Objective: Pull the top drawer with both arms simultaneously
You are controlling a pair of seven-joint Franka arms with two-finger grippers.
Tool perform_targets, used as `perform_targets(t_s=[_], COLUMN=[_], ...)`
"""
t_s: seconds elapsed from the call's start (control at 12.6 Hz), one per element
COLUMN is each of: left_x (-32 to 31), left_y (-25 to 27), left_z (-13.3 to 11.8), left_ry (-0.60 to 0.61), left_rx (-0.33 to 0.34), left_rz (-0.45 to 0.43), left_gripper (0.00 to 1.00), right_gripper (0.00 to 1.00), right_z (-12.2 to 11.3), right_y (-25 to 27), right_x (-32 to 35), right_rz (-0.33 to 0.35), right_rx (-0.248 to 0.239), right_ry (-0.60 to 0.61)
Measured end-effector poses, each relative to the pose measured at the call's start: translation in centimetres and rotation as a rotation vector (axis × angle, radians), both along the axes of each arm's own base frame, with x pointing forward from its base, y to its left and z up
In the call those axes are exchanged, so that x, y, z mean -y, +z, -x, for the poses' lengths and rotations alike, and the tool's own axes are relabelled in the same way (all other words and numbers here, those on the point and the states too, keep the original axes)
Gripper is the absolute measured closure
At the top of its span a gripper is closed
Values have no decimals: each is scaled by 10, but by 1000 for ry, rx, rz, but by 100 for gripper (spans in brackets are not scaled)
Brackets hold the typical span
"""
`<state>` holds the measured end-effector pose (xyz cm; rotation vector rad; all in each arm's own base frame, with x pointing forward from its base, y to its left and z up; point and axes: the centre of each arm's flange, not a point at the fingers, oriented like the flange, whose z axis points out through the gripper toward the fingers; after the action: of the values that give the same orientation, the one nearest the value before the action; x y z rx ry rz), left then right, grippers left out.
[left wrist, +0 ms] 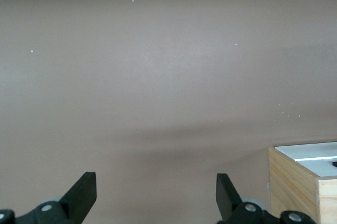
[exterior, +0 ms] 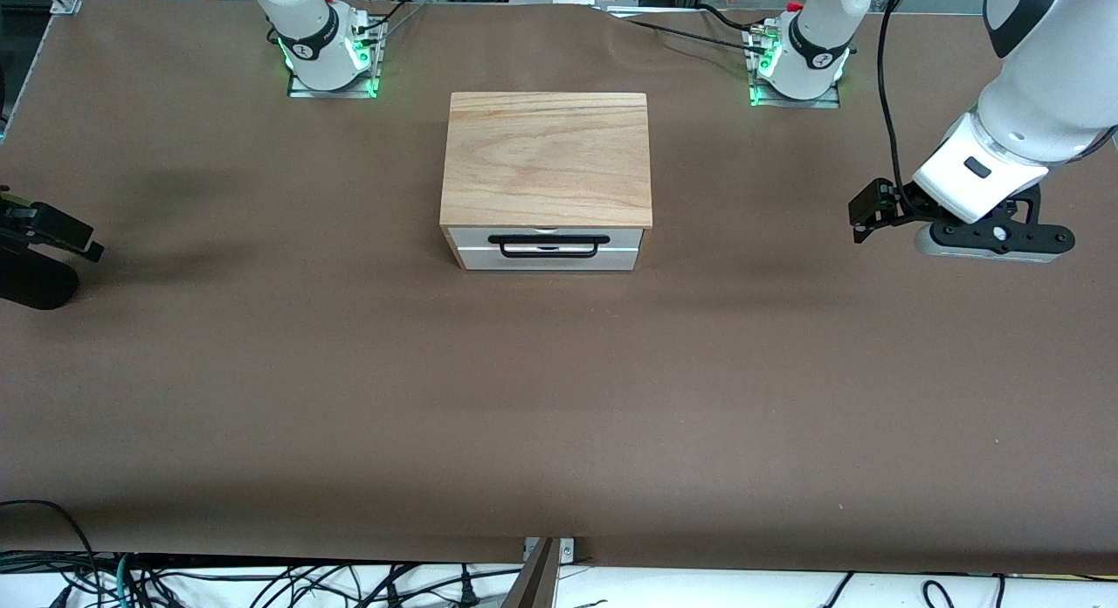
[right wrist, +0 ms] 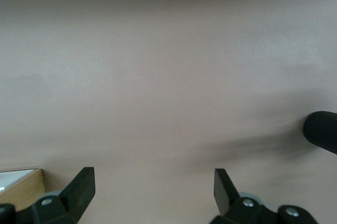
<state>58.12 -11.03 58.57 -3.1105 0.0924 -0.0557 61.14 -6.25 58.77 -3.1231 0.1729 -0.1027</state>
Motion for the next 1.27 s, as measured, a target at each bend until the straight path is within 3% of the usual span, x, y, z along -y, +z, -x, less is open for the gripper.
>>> perform_targets(t_s=[0.32, 1.27], left_x=[-14, -13], left_y=[-2, -11], left_z=[7, 5], left_ry=[26, 25], left_rx=[-54, -71], left_rz=[-9, -4], left_gripper=[0, 0], right_gripper=[0, 0], right_z=[0, -1], right_y=[0, 0], right_x=[0, -3], right_rz=[0, -1], right_rx=[0, -1], right_ry=[1, 7])
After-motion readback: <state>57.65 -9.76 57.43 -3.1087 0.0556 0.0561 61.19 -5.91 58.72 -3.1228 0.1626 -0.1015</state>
